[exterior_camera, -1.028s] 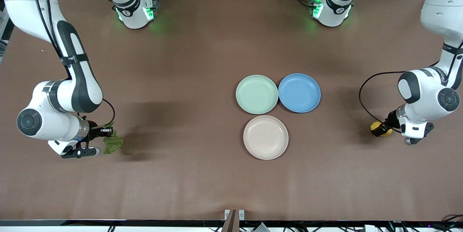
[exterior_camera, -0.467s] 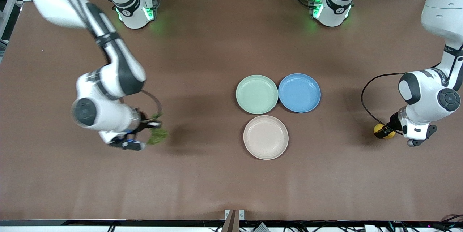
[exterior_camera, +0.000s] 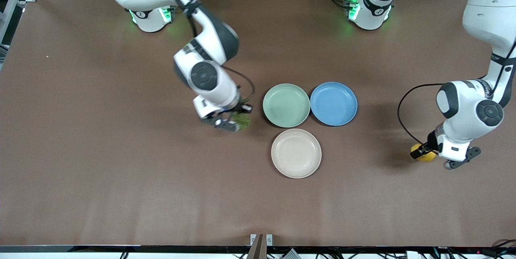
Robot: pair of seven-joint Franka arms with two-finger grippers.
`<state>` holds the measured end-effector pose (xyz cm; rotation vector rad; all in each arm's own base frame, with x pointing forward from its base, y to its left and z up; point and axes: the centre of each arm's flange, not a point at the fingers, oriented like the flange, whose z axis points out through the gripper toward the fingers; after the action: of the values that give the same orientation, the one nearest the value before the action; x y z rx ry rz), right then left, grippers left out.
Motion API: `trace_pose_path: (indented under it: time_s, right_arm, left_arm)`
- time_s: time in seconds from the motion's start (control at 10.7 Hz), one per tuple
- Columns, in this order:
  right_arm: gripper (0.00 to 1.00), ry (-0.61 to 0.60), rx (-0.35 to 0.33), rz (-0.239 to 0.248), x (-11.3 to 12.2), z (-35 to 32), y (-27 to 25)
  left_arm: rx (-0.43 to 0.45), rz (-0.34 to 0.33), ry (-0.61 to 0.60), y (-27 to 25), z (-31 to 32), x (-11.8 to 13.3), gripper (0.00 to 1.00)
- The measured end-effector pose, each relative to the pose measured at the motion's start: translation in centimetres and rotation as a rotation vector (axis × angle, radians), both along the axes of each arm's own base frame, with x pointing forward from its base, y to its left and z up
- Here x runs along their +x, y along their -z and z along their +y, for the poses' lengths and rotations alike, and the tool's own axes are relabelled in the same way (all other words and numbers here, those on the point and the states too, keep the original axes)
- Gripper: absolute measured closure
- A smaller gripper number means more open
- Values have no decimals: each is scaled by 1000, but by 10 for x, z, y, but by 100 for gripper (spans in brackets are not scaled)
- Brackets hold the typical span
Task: Place lemon and lettuce in plates
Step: 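Carry the lettuce to the green plate while the left gripper carries the lemon, then release the lettuce onto the green plate while the left gripper lowers the lemon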
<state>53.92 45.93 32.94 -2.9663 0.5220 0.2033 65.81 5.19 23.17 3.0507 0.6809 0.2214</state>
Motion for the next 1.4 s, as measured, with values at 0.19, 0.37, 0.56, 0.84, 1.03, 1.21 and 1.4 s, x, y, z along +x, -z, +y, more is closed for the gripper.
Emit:
trace_pose_path:
  time_s: [0.19,0.37,0.56,0.84,1.03,1.21,1.4]
  right_arm:
    - [97,56,39,-30,-26,43,10]
    - [97,100,81,-64,-51,80,23]
    - [97,126,82,-112,-77,111,48]
    - [92,126,52,-154,-97,133,80]
    - [69,138,69,-175,-88,136,66]
    - [41,156,62,-180,-72,134,41]
    - [14,171,19,-162,-46,116,-10]
  left_arm:
    - [-19,-45,83,-27,-68,8,19]
    - [-63,-73,155,-48,-137,5,19]
    - [-101,-72,214,-52,-187,-4,19]
    - [-145,-77,204,-56,-259,-11,19]
    - [-178,-79,186,-52,-304,-11,19]
    - [-195,-67,176,-42,-327,-13,19]
    - [-207,-54,179,-32,-350,-19,19]
